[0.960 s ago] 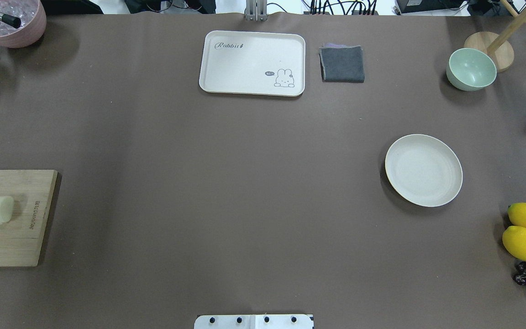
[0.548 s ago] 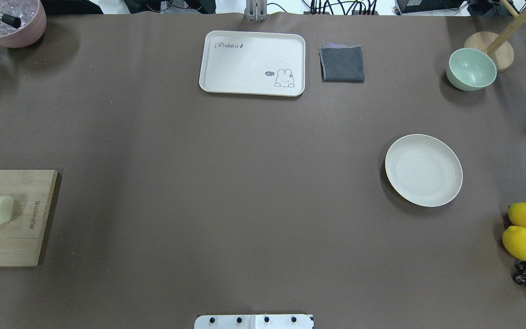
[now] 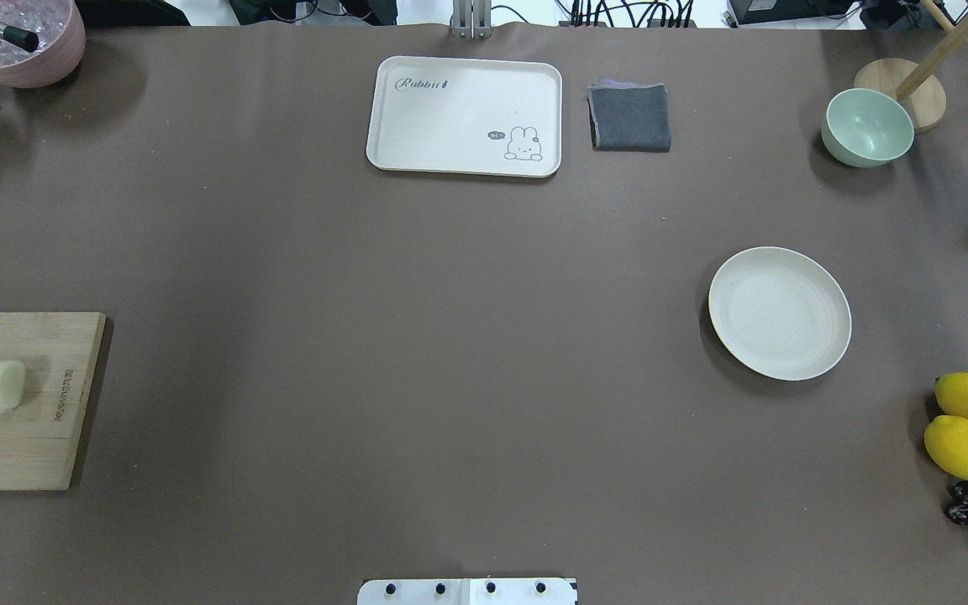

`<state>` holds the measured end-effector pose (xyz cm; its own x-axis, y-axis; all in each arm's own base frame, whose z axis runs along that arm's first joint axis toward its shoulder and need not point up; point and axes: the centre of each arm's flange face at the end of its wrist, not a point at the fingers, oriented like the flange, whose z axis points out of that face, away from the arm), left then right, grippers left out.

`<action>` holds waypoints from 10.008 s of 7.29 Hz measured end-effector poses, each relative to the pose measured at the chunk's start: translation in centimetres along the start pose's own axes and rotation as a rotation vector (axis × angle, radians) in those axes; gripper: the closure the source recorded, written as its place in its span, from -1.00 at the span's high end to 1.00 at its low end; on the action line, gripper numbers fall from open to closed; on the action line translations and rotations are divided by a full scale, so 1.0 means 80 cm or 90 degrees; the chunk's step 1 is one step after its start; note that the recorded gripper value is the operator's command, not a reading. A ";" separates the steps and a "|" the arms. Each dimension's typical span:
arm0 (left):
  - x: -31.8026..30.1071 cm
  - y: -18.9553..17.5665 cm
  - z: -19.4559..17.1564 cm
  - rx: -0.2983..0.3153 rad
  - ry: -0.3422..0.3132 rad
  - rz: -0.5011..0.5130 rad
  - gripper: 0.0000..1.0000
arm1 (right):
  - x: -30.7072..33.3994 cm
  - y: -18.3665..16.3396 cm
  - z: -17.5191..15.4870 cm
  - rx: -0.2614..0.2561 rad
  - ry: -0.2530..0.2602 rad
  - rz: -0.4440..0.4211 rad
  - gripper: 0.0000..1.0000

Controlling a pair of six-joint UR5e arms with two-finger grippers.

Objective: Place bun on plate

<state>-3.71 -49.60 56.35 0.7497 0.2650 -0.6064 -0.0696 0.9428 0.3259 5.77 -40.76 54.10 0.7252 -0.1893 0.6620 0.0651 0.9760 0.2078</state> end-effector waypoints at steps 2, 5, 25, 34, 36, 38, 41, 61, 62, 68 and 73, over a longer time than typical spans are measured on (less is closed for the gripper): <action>0.011 -0.031 -0.015 0.080 -0.005 0.060 0.95 | 0.019 -0.002 -0.027 0.056 0.002 0.021 1.00; 0.021 -0.045 -0.025 0.116 -0.005 0.087 0.95 | 0.048 0.018 -0.012 0.102 -0.016 0.027 1.00; 0.081 -0.054 0.011 0.114 0.033 0.103 0.95 | -0.261 -0.045 0.297 0.100 -0.153 0.210 -1.00; 0.086 -0.052 0.016 0.103 0.061 0.076 0.95 | -0.739 -0.091 0.268 0.181 -0.258 0.372 -1.00; 0.089 -0.051 0.017 0.100 0.074 0.079 0.95 | -0.801 -0.057 0.272 0.196 -0.258 0.356 0.46; 0.092 -0.050 0.018 0.096 0.082 0.080 0.95 | -0.827 -0.044 0.273 0.205 -0.246 0.349 1.00; 0.097 -0.041 0.028 0.084 0.090 0.048 0.95 | -0.796 -0.089 0.228 0.209 -0.214 0.353 1.00; 0.325 0.091 0.180 -0.022 0.224 -0.064 -0.39 | -0.145 -0.179 0.033 0.078 -0.064 0.164 1.00; 0.366 0.050 0.170 -0.010 0.259 -0.091 -0.40 | -0.126 -0.168 0.031 0.079 -0.058 0.167 1.00; 0.735 -0.087 0.166 0.016 0.310 -0.184 -0.39 | -0.003 -0.069 0.035 0.066 -0.013 0.158 1.00; 0.823 -0.066 0.188 0.034 0.306 -0.208 0.85 | 0.011 -0.047 0.038 0.062 -0.012 0.171 1.00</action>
<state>55.91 -40.14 25.59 0.3427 0.0364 -0.9387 0.1575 0.9829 0.0956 4.09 -44.95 56.09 0.6945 0.0718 0.7159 -0.1942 0.9768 0.0904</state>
